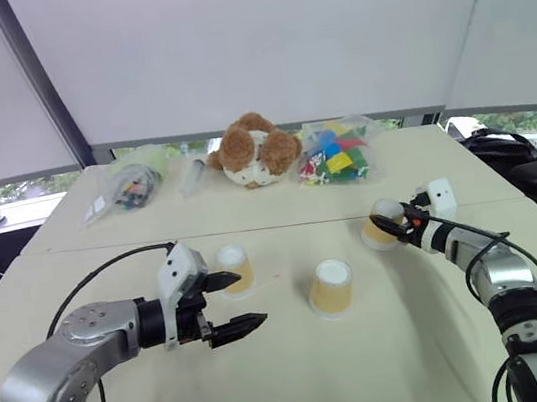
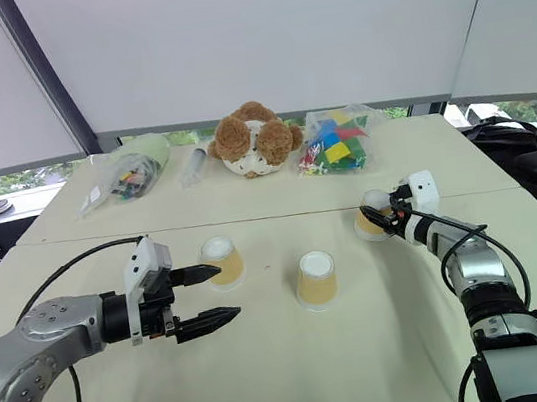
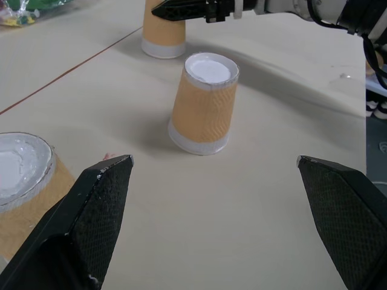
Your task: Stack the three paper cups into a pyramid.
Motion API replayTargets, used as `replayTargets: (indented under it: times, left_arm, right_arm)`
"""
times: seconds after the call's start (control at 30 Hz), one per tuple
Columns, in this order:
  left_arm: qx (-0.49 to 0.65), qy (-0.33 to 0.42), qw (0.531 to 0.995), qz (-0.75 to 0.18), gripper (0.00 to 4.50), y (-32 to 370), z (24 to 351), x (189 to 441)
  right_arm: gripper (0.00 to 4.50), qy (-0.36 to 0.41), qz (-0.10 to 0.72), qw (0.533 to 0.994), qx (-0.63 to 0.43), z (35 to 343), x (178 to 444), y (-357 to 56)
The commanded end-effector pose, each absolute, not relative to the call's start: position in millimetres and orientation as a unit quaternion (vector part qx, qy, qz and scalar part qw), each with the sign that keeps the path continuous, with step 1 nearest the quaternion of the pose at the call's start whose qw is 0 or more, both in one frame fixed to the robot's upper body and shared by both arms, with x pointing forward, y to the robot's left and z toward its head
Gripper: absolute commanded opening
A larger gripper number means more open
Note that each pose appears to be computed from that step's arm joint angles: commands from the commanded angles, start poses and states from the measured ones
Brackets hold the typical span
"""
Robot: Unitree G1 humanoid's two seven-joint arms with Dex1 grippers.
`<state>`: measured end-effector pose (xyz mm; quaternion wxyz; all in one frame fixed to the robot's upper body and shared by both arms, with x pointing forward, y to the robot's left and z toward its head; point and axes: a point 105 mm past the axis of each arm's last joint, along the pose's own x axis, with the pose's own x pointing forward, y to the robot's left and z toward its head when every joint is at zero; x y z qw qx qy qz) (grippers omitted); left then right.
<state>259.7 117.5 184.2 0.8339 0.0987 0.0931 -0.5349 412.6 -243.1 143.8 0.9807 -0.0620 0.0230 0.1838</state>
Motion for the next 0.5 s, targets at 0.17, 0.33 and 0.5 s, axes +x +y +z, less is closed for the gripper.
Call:
replayTargets:
  times: [0.17,0.33,0.5]
  left_arm:
    - [0.113,0.089,0.826,-0.545,4.50,121.4,188.2,257.8]
    - [0.118,0.097,0.825,-0.544,4.50,128.5,186.6,260.8]
    - [0.113,0.096,0.823,-0.549,4.50,123.6,182.7,259.1]
  right_arm:
    - [2.42,-0.047,0.334,0.932,-0.132,197.4,384.4,-228.4]
    - [2.42,-0.024,0.430,0.883,-0.185,200.4,347.5,-219.7]
    - [2.42,0.028,0.497,0.846,-0.190,186.1,318.4,-202.0]
